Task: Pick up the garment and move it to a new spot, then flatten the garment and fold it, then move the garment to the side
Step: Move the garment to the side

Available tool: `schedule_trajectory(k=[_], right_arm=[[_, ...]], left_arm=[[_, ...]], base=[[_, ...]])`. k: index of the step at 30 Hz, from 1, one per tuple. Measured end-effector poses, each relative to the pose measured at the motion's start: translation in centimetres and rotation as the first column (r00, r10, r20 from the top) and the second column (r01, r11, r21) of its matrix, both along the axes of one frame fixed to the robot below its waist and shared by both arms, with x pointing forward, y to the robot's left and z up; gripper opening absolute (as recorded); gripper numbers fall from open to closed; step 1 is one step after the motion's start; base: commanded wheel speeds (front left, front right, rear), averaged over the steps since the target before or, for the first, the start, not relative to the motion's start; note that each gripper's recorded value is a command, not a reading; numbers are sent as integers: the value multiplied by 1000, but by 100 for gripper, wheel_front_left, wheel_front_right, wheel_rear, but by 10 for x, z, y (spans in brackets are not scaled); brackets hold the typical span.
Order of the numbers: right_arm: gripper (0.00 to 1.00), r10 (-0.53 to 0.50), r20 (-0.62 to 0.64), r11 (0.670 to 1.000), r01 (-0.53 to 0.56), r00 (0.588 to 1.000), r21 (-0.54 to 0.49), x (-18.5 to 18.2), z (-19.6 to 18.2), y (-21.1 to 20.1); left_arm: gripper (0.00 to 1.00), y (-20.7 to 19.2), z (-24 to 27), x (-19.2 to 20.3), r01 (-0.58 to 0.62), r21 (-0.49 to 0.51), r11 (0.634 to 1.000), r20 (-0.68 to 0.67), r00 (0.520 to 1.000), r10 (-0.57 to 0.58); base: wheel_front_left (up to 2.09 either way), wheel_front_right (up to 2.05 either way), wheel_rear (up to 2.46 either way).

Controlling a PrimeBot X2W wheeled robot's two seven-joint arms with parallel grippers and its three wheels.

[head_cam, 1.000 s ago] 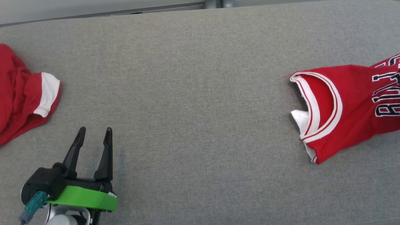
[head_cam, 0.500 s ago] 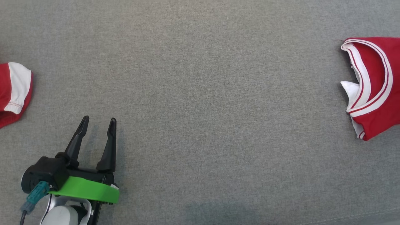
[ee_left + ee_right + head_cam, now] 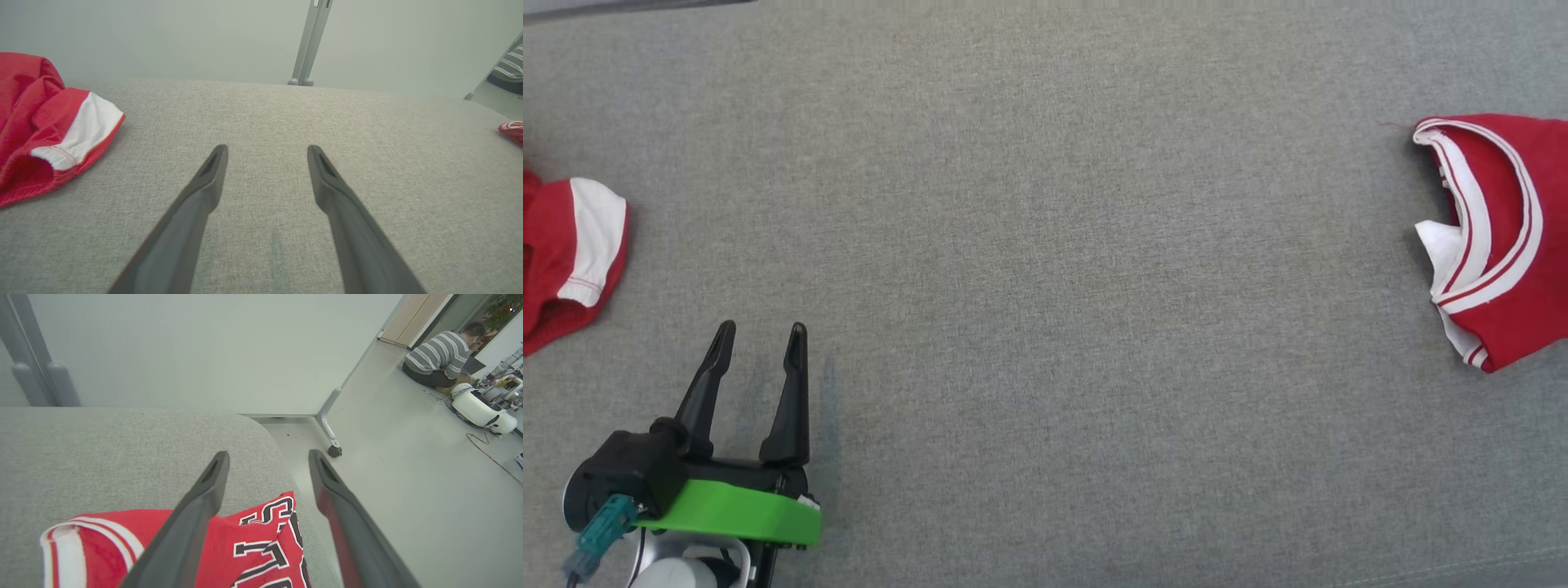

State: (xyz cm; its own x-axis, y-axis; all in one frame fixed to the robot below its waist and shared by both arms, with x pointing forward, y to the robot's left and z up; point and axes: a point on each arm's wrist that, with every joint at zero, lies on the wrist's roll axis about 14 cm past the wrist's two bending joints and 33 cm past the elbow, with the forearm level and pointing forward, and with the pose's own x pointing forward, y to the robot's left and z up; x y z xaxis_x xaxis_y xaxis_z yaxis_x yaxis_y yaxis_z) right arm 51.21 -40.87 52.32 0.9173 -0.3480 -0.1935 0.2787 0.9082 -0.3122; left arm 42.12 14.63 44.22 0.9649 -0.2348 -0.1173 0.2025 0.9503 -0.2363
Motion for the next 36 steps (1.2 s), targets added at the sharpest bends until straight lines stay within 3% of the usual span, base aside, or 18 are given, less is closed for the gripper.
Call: schedule_trajectory(k=[4, 7, 13, 21, 26, 36], right_arm=[[100, 84, 108, 996, -83, 991, -14, -9, 22, 21], [100, 130, 257, 990, -138, 958, 11, -31, 46, 38], [100, 189, 330, 970, -229, 925, 86, -103, 23, 87], [100, 165, 413, 964, -236, 896, 126, -152, 23, 116], [100, 175, 369, 963, -237, 913, 129, -176, 4, 129], [100, 254, 286, 940, -306, 924, 153, -179, -30, 166]], left_arm=[[100, 3, 10, -7, -8, 5, 1000, 22, 1000, 8], [100, 10, 21, -15, -36, -2, 999, 47, 998, 36], [100, 31, 29, -39, -106, 4, 994, 61, 993, 105], [100, 47, 35, -59, -157, 11, 988, 81, 985, 155], [100, 64, 29, -78, -205, 27, 978, 68, 977, 203], [100, 86, 16, -99, -265, 55, 963, 38, 964, 263]], base=[[0, 0, 0], [0, 0, 0], [0, 0, 0], [0, 0, 0], [0, 0, 0], [0, 0, 0]])
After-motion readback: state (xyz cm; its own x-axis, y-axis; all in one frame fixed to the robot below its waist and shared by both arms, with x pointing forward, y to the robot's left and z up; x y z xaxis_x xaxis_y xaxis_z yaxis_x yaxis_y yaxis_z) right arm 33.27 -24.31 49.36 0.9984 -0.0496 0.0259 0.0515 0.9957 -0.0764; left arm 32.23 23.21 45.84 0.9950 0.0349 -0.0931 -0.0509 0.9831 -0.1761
